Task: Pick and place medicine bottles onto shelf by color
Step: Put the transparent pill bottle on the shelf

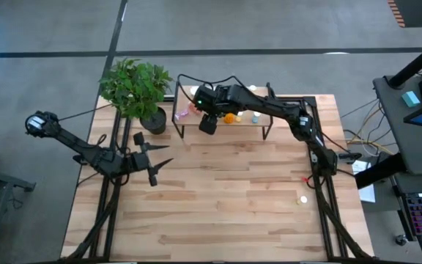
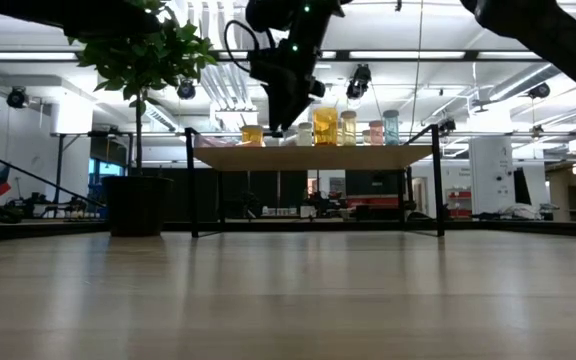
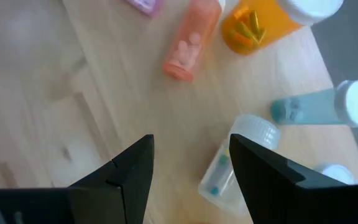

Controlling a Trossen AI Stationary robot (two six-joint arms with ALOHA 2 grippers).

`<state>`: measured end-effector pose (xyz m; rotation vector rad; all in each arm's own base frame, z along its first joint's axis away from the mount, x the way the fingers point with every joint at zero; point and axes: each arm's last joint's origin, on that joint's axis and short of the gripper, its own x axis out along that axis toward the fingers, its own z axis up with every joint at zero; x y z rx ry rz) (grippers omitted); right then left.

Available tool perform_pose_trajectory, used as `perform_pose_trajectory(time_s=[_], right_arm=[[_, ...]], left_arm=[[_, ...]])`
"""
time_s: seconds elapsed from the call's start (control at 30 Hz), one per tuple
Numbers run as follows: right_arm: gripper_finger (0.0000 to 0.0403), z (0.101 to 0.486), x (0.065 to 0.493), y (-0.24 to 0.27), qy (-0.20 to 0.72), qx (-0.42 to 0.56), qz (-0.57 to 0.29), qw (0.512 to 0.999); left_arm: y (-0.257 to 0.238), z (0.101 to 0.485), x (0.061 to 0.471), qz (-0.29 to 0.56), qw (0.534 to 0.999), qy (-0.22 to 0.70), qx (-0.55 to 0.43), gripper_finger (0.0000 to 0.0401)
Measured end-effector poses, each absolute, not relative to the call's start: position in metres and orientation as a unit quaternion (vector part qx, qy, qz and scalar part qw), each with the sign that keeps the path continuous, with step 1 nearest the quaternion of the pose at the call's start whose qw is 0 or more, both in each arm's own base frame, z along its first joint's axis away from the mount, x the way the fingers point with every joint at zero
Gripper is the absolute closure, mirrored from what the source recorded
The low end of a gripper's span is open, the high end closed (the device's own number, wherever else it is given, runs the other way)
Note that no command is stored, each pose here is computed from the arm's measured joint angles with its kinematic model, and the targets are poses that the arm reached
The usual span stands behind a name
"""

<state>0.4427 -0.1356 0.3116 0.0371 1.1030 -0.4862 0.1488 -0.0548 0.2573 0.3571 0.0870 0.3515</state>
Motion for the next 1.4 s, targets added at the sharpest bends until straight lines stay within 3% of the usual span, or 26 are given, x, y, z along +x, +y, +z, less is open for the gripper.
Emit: perform_pose_trajectory(time_s=[0.43,0.9,1.27,1.4], right_arm=[[0.0202,0.318,0.434,-0.136,0.523,0.011,-0.287,0.802],[0.0202,0.299,0.435,-0.135,0.541,0.035,-0.300,0.785],[0.0202,0.291,0.442,-0.132,0.533,0.047,-0.261,0.803],[0.0202,0.301,0.441,-0.132,0.540,-0.008,-0.226,0.811]], left_arm=[[-0.054,0.257,0.149,0.183,0.966,0.046,0.178,0.0206],[-0.055,0.256,0.149,0.183,0.966,0.047,0.179,0.0206],[-0.055,0.256,0.149,0.183,0.965,0.048,0.182,0.0206],[-0.055,0.256,0.149,0.183,0.965,0.048,0.182,0.0206]])
